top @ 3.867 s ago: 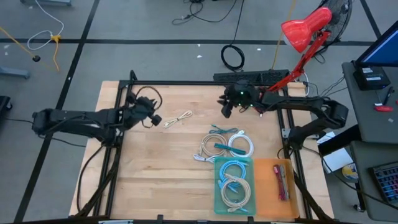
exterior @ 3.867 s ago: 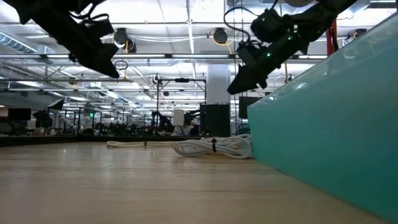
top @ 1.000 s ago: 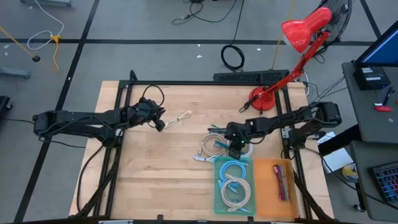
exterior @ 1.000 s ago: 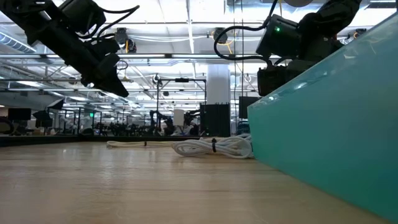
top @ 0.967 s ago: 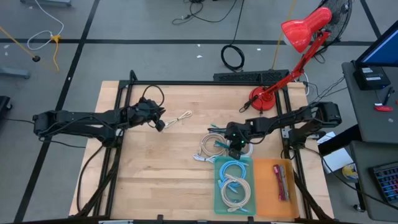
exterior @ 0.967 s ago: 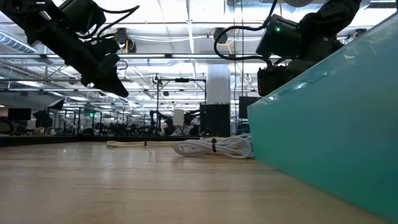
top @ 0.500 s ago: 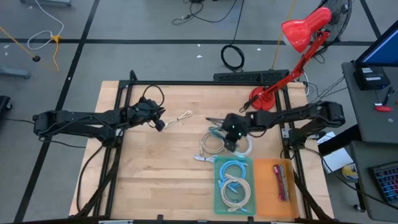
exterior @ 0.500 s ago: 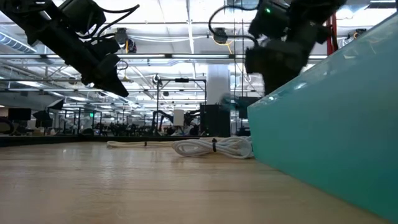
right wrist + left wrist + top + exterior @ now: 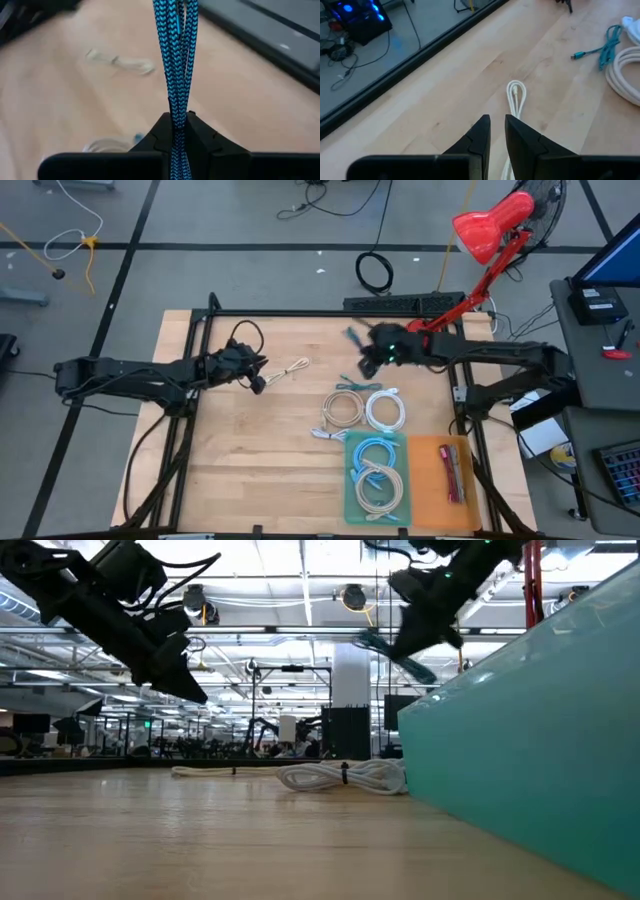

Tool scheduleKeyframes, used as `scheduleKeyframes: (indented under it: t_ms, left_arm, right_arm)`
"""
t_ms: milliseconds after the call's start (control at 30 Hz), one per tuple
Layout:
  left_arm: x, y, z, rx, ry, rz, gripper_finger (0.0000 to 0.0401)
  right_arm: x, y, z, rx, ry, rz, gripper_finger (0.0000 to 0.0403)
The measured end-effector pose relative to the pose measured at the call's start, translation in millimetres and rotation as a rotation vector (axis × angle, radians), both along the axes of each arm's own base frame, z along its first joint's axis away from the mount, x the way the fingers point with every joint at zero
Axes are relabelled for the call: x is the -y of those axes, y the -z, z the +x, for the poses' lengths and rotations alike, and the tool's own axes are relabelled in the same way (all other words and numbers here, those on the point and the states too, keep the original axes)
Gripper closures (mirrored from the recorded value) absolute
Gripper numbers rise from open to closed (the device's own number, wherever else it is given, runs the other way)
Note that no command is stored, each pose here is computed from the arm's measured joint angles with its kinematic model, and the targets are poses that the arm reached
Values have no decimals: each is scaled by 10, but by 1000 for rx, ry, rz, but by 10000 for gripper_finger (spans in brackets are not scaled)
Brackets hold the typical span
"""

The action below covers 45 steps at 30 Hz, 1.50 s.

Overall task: Pick & Place USB Port
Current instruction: Put the blue charger cable into the orange bin

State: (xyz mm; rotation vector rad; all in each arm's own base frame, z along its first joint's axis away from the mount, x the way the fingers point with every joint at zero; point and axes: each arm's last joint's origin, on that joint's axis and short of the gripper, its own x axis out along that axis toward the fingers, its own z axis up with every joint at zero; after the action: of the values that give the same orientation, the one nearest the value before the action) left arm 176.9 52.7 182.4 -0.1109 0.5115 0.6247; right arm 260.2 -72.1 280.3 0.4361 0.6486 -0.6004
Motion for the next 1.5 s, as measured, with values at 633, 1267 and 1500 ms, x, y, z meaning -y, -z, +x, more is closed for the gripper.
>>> scheduleKeyframes:
  t_ms: [633,1267,1500]
  left_arm:
    - [2,49,31,19,47,3,339]
    - [-6,-6,58,63,56,46,339]
    - [-8,-55,83,126,65,49,339]
  right_arm:
    - [-510,-183,-1142,-216,505,436,386]
    - [-1713,212,-1263,-374,626,638,386]
    - [-2180,403,-1319,-465,566,655,386]
